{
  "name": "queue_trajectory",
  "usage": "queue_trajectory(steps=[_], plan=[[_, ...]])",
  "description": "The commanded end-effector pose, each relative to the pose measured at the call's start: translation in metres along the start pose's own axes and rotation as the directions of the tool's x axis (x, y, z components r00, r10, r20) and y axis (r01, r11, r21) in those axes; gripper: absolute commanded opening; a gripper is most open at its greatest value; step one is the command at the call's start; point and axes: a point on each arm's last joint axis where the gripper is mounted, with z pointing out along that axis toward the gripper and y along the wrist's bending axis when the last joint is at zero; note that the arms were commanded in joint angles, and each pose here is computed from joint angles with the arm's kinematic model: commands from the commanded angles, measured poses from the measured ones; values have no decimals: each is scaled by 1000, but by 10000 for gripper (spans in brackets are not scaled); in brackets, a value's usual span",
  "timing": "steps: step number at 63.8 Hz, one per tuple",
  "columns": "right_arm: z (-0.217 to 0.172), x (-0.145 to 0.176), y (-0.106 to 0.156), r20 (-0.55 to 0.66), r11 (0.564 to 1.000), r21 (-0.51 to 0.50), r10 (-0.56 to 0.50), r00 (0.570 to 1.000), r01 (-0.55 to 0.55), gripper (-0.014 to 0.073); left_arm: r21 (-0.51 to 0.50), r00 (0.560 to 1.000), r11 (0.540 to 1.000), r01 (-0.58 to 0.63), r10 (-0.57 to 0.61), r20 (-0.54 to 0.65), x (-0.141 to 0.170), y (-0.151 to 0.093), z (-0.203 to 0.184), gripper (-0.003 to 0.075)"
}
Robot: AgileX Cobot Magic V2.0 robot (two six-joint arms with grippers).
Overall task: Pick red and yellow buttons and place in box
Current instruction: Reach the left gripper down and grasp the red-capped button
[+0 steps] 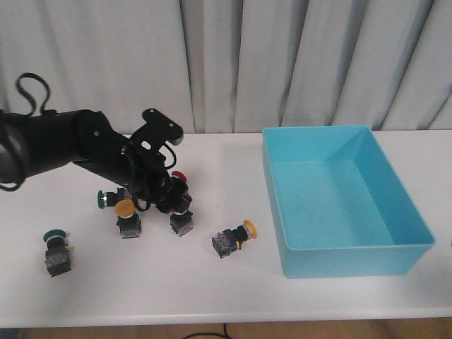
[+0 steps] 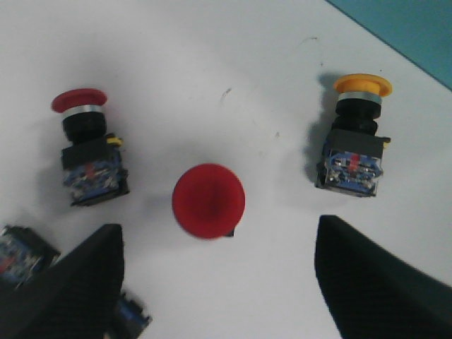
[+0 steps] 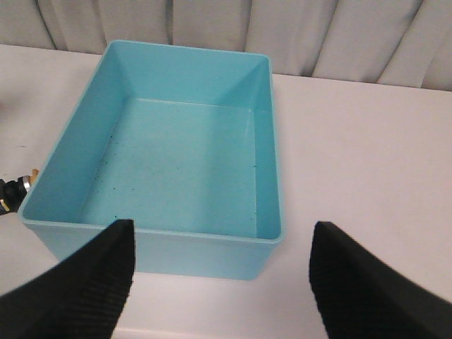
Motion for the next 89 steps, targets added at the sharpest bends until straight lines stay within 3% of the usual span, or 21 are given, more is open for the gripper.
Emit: queue_trajectory(steps=[1, 33, 57, 69, 89], plan=[[-4, -16, -2, 95, 1000, 15, -8, 995, 7, 508, 3, 998, 1000, -1, 0, 56, -24, 3, 3, 545], [-4, -16, -2, 92, 1000, 14, -8, 996, 7, 508, 24, 1000, 1000, 10, -10, -1, -25, 12, 53, 527], [-4, -16, -2, 92, 1000, 14, -8, 996, 7, 508, 48, 998, 998, 40, -38, -40, -21, 10, 54, 274], [-4, -16, -2, 91, 1000, 13, -6, 996, 5, 508, 75, 998, 996, 55, -53, -31, -29, 5, 24, 197], [-4, -14, 3, 79, 997, -33, -60, 995, 63, 508, 72, 985, 993, 88, -98, 140, -47, -12, -81, 188]])
